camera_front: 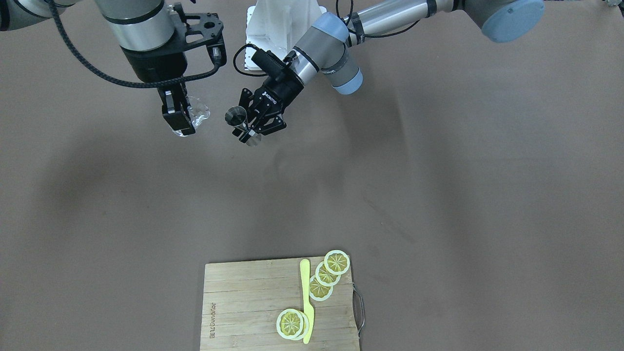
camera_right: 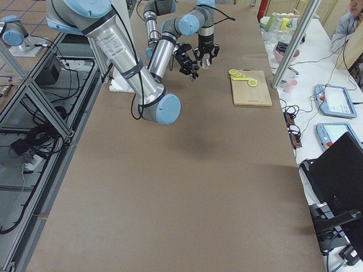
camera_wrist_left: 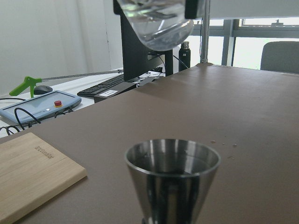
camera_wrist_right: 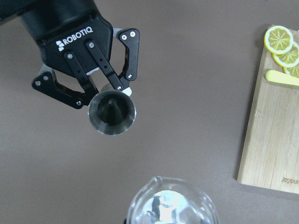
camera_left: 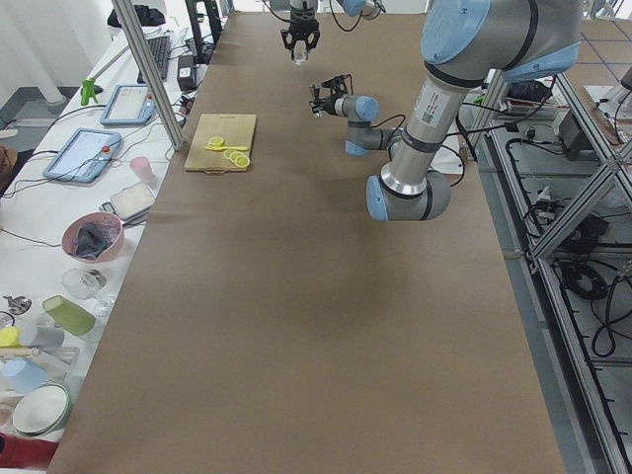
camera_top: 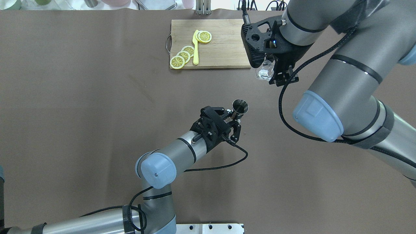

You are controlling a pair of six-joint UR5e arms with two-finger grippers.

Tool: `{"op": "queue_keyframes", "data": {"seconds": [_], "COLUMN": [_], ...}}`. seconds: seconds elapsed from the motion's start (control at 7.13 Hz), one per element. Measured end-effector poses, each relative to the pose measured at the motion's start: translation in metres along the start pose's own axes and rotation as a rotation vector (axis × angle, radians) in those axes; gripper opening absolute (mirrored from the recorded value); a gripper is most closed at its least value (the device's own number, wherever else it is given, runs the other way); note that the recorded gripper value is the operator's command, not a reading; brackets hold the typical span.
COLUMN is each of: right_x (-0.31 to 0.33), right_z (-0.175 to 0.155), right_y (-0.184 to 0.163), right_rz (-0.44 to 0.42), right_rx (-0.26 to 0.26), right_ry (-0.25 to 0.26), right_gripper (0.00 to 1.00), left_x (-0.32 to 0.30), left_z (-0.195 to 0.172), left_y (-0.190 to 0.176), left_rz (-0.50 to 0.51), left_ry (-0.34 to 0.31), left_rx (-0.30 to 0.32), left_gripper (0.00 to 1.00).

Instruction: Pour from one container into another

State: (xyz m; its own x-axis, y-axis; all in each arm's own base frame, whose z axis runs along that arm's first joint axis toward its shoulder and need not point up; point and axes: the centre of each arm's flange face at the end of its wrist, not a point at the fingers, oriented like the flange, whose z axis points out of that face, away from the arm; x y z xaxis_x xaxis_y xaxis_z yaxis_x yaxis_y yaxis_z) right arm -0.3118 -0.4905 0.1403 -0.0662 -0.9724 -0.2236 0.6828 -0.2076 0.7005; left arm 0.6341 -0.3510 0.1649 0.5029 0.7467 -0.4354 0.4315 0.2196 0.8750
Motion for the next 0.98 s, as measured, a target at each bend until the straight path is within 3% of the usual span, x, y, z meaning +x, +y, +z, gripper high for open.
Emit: {"op": "queue_keyframes", "data": {"seconds": [0.56,0.98], "right_x": [0.0,-0.004], "right_z": [-0.02,-0.034], "right_y": [0.104,0.187], "right_rz": [0.097,0.236], "right_rx": [0.065,0.12], "right_ry": [0.063,0.09], "right_gripper": [0.0,0.0], "left_x": [-0.039,-0.077], "left_z": [0.002,0.001], "left_y": [-0.001,-0.007], "left_rz": [0.033,0.083], "left_ry": [-0.051,-0.101], "left_rx": [0.002,0.005], "left_gripper": [0.0,0.0]}}
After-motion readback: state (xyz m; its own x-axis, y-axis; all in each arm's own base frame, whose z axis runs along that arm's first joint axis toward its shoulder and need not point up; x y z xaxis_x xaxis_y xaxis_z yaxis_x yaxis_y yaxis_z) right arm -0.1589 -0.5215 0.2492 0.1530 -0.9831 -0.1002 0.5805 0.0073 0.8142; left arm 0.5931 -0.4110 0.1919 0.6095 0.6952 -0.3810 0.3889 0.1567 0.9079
